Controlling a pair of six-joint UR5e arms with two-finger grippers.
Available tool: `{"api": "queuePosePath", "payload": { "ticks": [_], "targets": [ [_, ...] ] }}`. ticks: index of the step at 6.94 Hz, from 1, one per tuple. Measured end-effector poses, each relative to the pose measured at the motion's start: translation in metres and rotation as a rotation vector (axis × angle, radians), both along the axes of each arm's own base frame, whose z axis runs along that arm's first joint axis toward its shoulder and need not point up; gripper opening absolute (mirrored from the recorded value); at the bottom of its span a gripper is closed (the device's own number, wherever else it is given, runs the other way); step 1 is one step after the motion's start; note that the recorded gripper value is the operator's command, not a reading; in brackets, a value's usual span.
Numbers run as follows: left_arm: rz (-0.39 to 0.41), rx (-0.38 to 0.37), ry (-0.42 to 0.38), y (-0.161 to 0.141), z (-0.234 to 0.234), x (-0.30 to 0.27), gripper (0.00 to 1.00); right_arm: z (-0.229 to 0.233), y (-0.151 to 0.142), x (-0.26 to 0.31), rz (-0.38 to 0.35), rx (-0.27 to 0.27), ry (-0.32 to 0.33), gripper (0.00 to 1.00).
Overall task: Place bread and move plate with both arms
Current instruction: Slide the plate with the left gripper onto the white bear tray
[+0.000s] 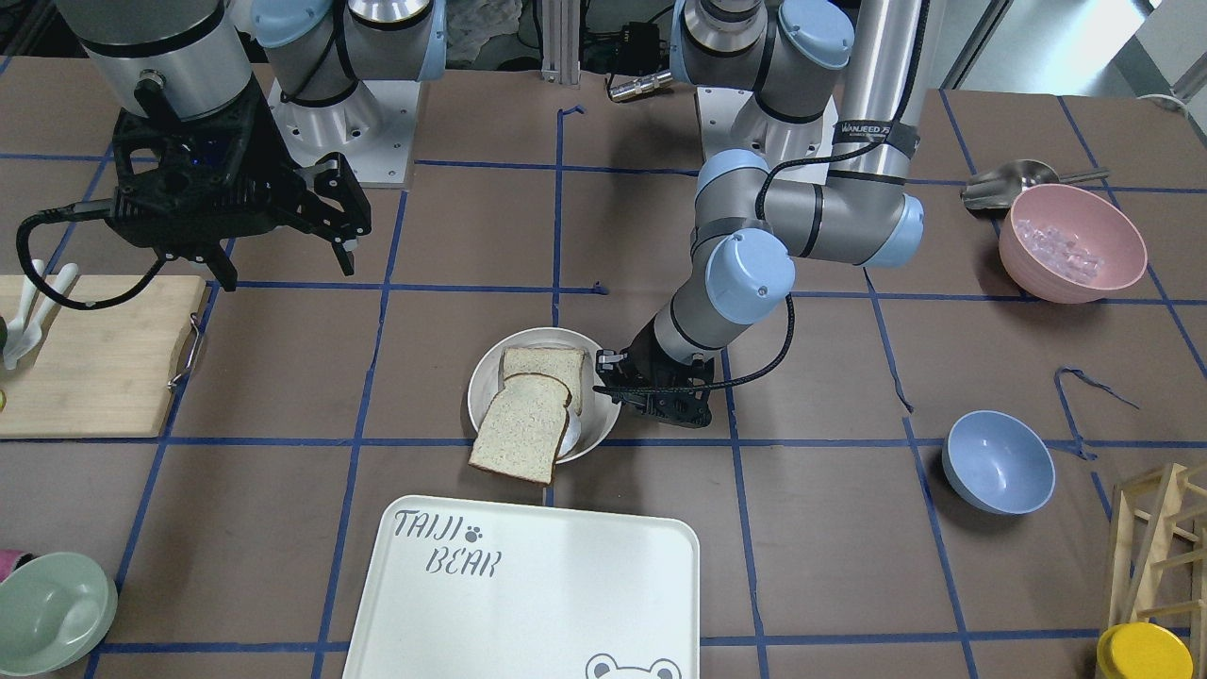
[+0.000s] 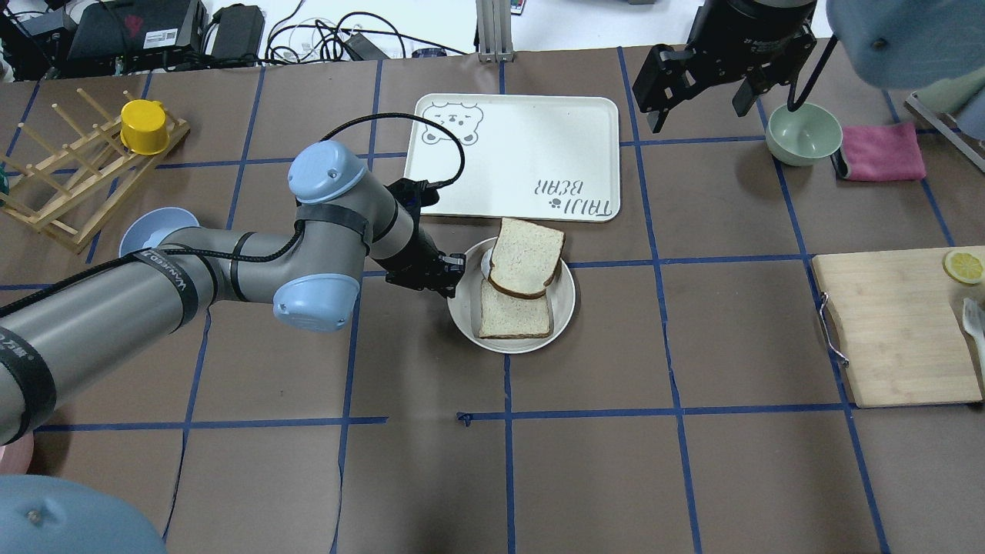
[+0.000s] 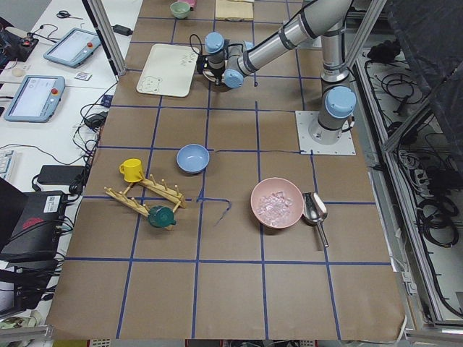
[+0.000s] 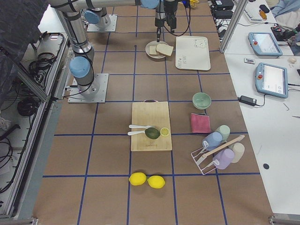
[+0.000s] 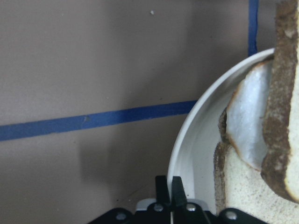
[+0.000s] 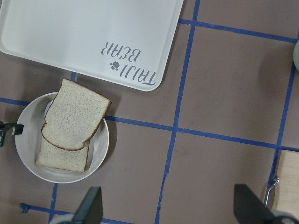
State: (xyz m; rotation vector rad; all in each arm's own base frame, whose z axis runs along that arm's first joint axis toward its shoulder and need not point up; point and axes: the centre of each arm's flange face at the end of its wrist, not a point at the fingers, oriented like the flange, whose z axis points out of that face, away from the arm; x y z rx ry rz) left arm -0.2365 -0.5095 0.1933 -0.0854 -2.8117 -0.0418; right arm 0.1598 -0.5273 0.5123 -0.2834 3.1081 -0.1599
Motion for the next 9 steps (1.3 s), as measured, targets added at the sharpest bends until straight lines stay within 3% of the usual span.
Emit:
{"api": "queuePosePath", "payload": {
  "ticks": [4, 7, 9],
  "targets": [
    [0.0, -0.057, 0.083, -0.022, 0.03, -0.006, 0.0, -0.003, 0.001, 0.0, -0.001, 0.006, 0.0, 1.0],
    [0.001, -0.09, 0.091, -0.099, 0.062, -0.011, 0.0, -0.002, 0.001, 0.0, -0.001, 0.006, 0.0, 1.0],
    [0.007, -0.113, 0.095, -0.155, 0.054, -0.012, 0.0, -0.003, 0.001, 0.0, -0.002, 0.006, 0.0, 1.0]
  ]
}}
